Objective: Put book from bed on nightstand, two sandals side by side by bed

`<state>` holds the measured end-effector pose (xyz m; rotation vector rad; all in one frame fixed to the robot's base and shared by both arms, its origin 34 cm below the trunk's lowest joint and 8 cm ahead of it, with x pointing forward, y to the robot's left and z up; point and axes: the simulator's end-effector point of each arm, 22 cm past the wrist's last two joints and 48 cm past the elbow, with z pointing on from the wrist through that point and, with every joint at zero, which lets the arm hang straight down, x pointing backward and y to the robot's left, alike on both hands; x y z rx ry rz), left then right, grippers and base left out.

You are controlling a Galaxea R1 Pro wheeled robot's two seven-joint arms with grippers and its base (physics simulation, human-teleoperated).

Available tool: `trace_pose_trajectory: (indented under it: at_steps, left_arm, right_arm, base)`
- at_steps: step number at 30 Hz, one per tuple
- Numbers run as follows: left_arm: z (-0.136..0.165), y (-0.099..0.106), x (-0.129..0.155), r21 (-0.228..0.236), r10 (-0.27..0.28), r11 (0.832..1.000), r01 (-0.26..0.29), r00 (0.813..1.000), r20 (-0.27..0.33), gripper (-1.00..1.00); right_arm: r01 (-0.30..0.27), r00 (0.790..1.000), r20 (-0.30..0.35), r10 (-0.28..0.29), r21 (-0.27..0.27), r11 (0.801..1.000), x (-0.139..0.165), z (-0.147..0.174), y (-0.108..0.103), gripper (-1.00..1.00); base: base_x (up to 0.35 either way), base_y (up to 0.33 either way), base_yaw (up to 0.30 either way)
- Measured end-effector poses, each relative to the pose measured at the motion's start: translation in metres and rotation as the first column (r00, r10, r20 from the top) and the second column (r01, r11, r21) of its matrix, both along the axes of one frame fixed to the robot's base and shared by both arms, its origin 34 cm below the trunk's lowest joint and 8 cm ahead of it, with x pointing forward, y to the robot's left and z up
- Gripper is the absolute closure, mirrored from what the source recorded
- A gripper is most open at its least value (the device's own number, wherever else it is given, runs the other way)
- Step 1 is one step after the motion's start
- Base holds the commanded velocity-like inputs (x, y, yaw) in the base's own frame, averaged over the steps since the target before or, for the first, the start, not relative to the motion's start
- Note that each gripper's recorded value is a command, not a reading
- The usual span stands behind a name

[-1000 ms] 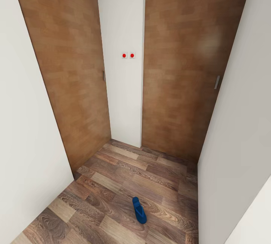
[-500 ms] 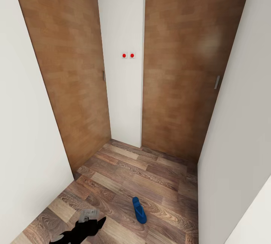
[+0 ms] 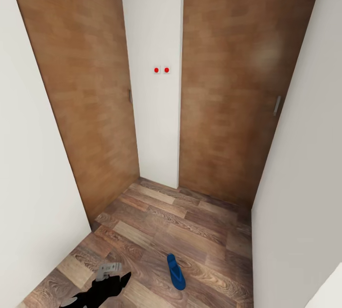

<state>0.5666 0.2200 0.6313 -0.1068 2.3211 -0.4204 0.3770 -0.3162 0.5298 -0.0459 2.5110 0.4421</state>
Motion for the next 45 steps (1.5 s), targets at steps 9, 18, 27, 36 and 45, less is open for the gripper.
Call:
trace_pose_trajectory:
  at_steps: [9,18,27,36,45]
  left_arm:
    - [-0.0022,0.0005,-0.0012,-0.001,0.003,1.0,-0.003,1.0,-0.005,-1.0]
    - [-0.0026,0.0004,-0.0018,-0.001,0.003,1.0,-0.003,1.0,-0.006,-1.0]
    - [-0.0028,0.0004,-0.0018,-0.001,0.003,1.0,-0.003,1.0,-0.007,-1.0]
    - [-0.003,0.0,-0.0019,-0.002,0.003,1.0,-0.003,1.0,-0.007,-1.0]
    - [-0.0031,0.0002,-0.0022,-0.002,0.003,1.0,-0.003,1.0,-0.008,-1.0]
  right_arm:
    - [0.0,1.0,0.001,0.0,0.0,1.0,0.0004,0.0,0.0,-1.0]
    - [0.0,1.0,0.0,0.0,0.0,1.0,0.0,0.0001,0.0,-1.0]
    - [-0.001,1.0,0.0,0.001,0.0,1.0,0.0001,-0.0001,0.0001,-1.0]
    - [-0.001,1.0,0.0,0.001,0.0,1.0,0.0002,-0.0001,0.0002,-1.0]
    - [-0.001,1.0,0.0,0.001,0.0,1.0,-0.0001,0.0,0.0003,-1.0]
  base:
    - [0.125,0.0,0.0]
    - [0.252,0.0,0.0]
    - [0.181,0.0,0.0]
    - [0.038,0.0,0.0]
    - [0.25,0.0,0.0]
